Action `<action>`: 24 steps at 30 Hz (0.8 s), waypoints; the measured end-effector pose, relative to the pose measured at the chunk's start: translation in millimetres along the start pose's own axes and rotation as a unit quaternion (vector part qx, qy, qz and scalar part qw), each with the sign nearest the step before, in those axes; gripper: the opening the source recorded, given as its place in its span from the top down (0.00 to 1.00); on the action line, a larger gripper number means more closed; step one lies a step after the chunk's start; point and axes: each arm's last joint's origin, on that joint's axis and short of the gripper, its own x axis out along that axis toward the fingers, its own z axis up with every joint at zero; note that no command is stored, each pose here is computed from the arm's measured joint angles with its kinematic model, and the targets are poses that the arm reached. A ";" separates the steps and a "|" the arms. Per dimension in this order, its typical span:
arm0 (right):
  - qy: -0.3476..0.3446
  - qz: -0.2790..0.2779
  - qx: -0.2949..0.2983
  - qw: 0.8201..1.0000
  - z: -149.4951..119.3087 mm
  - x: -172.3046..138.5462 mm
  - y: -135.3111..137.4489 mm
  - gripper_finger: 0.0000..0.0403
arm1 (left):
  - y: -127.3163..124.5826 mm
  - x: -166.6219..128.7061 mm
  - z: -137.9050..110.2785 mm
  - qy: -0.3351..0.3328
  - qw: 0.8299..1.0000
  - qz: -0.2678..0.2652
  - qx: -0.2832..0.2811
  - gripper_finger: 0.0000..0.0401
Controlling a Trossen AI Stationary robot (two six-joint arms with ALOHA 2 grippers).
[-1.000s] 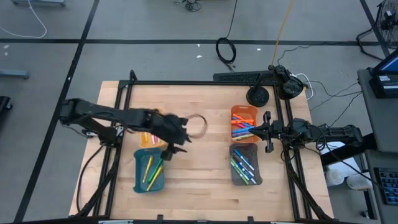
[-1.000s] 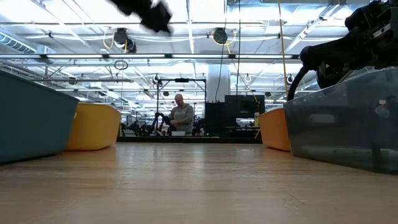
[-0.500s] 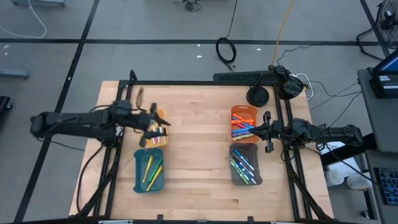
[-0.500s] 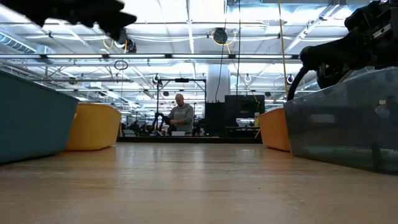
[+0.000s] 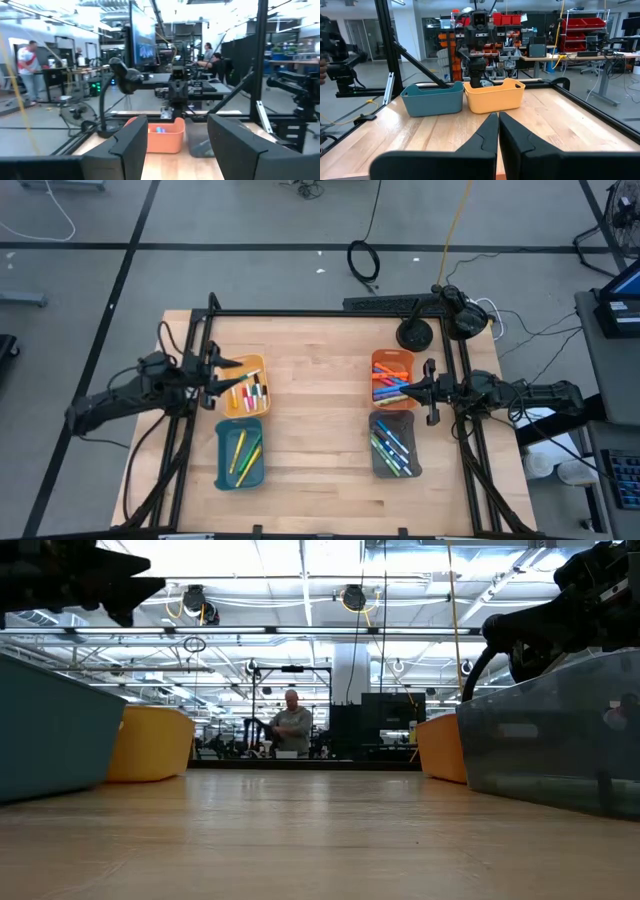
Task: Pick & Place Markers
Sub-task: Return to Home Position
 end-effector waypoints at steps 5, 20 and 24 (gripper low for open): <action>0.000 0.000 0.000 1.000 -0.1 0.0 0.0 0.99 | 0.8 -12.9 -0.3 0.011 1.000 0.025 -0.008 0.48; -0.003 0.000 0.000 1.000 0.5 0.0 0.0 0.99 | 8.9 -8.4 -50.4 0.064 0.996 0.059 -0.036 0.48; -0.002 0.000 0.000 1.000 0.4 0.0 0.0 0.99 | 5.1 -7.4 -50.4 0.064 0.997 0.025 -0.035 0.48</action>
